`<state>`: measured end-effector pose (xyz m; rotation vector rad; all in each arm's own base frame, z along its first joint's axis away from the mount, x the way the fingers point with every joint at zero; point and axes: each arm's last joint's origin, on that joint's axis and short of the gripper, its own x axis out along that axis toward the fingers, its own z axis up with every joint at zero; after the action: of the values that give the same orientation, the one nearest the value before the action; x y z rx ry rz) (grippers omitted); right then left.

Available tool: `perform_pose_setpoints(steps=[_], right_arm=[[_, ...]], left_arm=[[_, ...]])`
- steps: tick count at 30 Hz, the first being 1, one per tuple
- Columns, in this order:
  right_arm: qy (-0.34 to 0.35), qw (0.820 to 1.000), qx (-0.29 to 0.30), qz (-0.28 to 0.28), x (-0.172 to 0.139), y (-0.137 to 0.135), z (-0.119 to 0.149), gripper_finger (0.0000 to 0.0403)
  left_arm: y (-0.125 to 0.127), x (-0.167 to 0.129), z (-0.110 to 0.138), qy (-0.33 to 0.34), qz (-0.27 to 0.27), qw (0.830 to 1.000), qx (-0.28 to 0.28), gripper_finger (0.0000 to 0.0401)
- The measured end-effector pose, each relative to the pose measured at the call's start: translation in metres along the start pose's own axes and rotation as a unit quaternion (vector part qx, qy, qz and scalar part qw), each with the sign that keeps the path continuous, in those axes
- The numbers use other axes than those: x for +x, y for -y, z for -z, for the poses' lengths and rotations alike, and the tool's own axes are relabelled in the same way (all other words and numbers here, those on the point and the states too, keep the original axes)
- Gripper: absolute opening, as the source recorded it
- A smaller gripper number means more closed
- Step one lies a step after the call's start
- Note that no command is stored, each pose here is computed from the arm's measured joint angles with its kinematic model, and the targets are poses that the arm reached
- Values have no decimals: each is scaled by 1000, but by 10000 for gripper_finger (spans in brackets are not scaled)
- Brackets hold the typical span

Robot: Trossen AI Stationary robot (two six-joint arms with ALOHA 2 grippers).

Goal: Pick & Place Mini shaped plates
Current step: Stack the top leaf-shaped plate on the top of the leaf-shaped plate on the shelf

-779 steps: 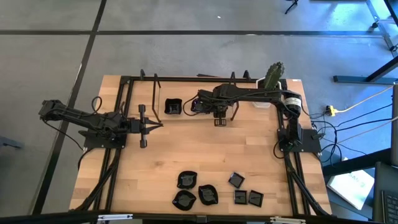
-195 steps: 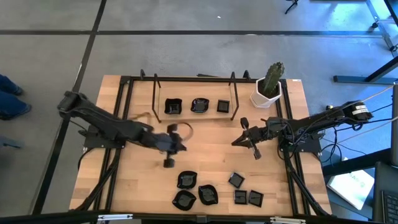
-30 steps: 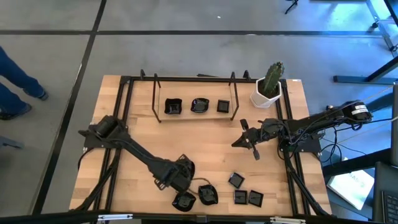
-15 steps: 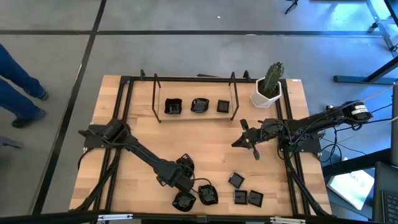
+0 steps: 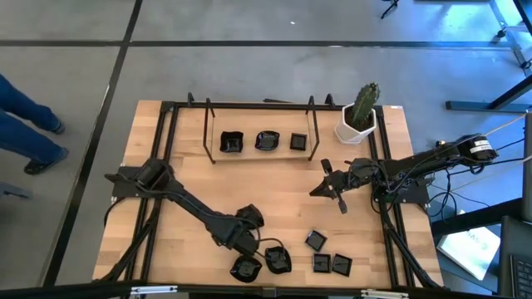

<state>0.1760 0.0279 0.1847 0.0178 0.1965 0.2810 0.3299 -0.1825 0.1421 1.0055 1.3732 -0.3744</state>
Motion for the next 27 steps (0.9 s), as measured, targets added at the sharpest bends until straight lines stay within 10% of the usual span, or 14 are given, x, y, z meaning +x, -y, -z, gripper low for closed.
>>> perform_pose_setpoints(steps=[12,19,27], right_arm=[[0,1000,1,0,0,0,0,18],[-2,1000,1,0,0,0,0,18],[-3,1000,0,0,0,0,1,18]], left_arm=[[-64,-74,39,99,-68,983,-135,2],[-135,-91,104,126,-133,912,-366,2],[-185,-38,154,72,-88,859,-499,2]])
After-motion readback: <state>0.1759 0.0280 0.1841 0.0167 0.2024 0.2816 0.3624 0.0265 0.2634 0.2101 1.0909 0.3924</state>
